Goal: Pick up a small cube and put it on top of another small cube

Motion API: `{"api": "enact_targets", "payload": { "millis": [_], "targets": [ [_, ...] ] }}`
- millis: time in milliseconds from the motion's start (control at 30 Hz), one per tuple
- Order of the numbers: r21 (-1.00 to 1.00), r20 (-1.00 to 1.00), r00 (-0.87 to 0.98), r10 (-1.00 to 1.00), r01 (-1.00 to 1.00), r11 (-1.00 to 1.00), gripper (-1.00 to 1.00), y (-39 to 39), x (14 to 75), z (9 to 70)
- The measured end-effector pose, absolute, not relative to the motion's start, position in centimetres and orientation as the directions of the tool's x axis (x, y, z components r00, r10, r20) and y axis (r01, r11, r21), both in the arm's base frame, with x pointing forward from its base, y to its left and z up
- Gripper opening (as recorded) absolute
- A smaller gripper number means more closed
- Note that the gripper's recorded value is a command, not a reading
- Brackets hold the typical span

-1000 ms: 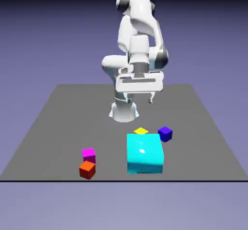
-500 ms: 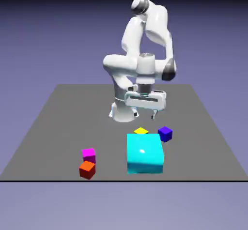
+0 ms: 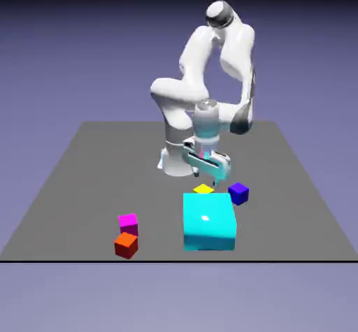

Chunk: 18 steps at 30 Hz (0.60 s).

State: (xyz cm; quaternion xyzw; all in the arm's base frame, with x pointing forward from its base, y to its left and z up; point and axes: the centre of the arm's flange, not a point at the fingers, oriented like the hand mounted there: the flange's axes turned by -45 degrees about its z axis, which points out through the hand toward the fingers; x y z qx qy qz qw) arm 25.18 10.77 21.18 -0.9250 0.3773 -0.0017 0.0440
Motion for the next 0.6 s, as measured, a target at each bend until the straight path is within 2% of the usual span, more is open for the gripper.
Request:
{"api": "enact_targets", "payload": {
  "millis": [300,600],
  "targets": [
    [-0.173,-0.085,0.720,-0.688,-0.691,-0.702,0.00,12.4,25.9,21.3],
    [-0.123,-0.088,0.693,-0.716,-0.721,-0.682,0.00,11.3,25.8,17.6]
  ]
}}
